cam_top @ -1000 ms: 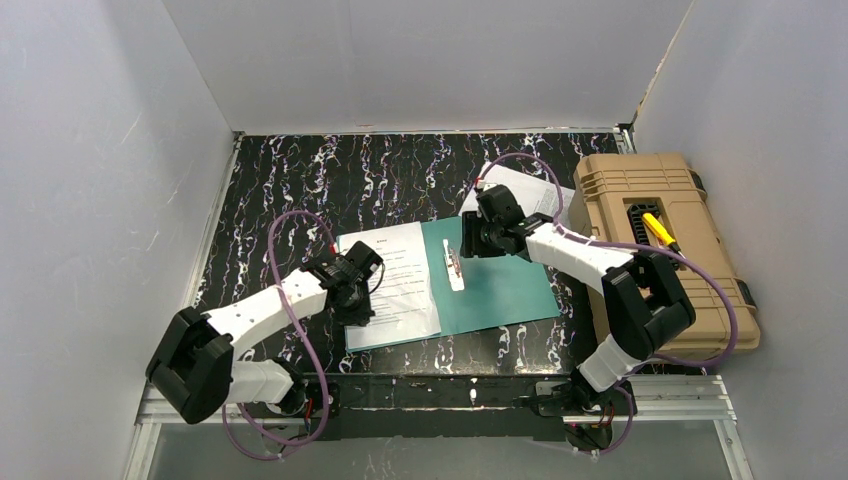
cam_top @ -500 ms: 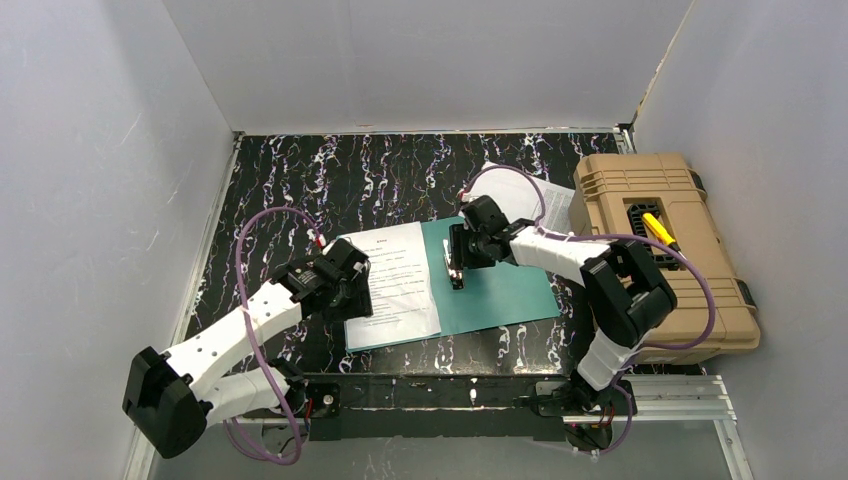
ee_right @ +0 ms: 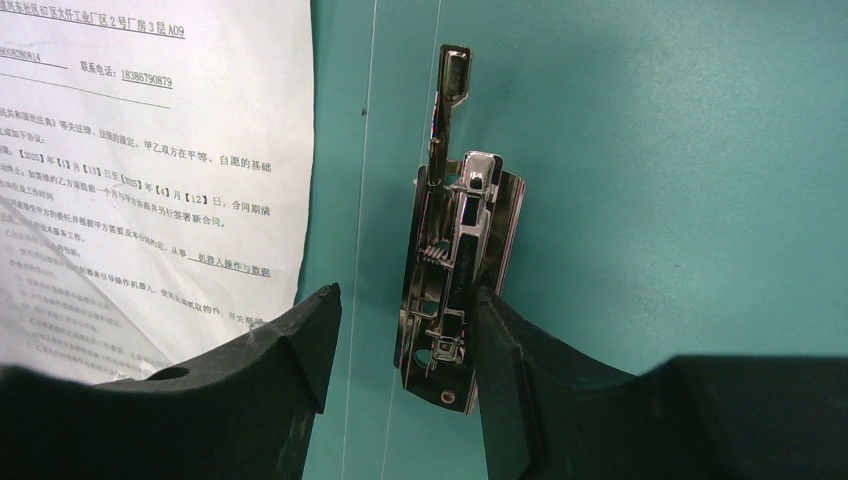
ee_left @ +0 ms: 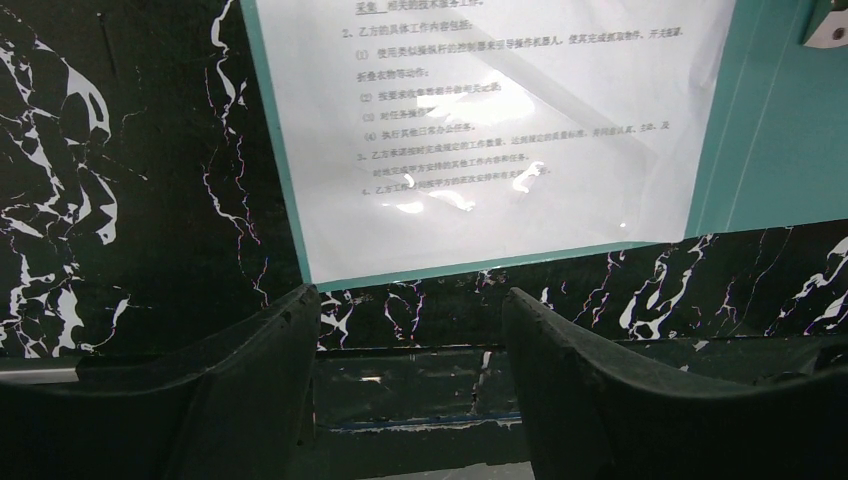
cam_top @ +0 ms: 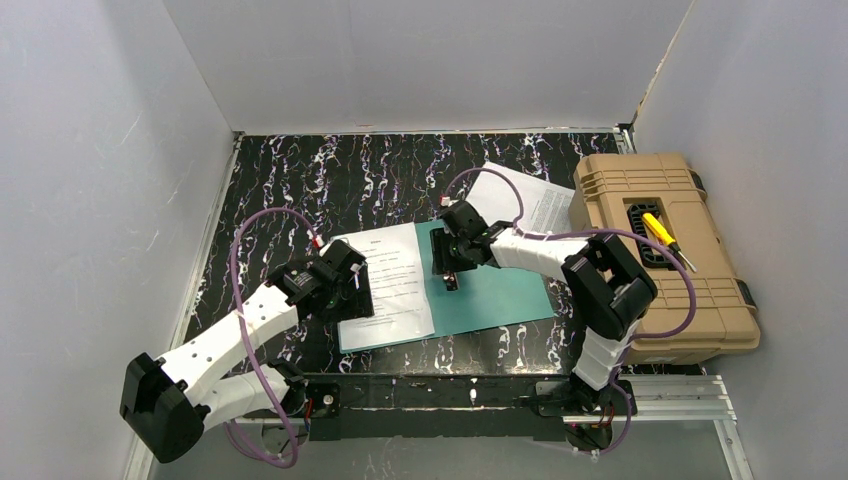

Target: Put the files into the folder

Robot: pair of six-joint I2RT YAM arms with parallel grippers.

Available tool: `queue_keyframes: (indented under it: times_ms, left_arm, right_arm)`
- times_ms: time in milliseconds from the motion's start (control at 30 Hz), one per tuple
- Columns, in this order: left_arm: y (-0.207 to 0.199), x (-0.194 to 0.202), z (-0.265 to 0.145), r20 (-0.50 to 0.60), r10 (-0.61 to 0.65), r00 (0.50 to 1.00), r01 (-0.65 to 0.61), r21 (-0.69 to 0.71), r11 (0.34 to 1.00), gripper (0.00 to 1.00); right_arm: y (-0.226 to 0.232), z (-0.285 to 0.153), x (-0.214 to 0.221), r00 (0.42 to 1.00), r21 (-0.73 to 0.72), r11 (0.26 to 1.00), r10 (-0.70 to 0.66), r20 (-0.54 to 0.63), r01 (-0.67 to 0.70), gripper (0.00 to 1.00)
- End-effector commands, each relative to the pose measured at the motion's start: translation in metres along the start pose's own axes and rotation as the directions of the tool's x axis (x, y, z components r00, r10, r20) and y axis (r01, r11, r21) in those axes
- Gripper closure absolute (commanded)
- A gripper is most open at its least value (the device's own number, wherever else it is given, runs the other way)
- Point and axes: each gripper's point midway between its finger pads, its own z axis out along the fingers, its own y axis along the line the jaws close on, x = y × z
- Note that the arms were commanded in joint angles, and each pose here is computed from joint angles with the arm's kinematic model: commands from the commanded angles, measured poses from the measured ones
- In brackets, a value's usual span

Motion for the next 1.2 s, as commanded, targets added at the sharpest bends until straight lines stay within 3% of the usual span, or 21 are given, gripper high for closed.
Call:
queue_keyframes:
  times_ms: [0, 633, 833, 1167]
  left_arm:
    - [0.004, -0.005, -0.008, 0.032, 0.004, 0.999, -0.003, -0.011, 1.0, 0.34]
    - [0.011, -0.01, -0.021, 0.077, 0.01, 0.997, -0.009, -0.014, 1.0, 0.28]
    - [0.012, -0.01, -0.025, 0.079, 0.016, 0.997, -0.015, -0.015, 1.0, 0.27]
    - [0.014, -0.009, -0.024, 0.079, 0.013, 0.997, -0.012, -0.015, 1.0, 0.25]
  right_arm:
    - [0.027, 0.005, -0.016, 0.999, -0.031, 1.0, 0.005, 0.045, -0.004, 0.41]
    - [0.095, 0.018, -0.017, 0.998, -0.085, 0.995, -0.051, 0.036, 0.054, 0.41]
    - [0.079, 0.013, -0.023, 0.993, -0.001, 0.995, -0.1, 0.056, 0.1, 0.38]
    - [0.04, -0.035, -0.062, 0.965, 0.188, 0.971, -0.182, 0.188, 0.147, 0.21]
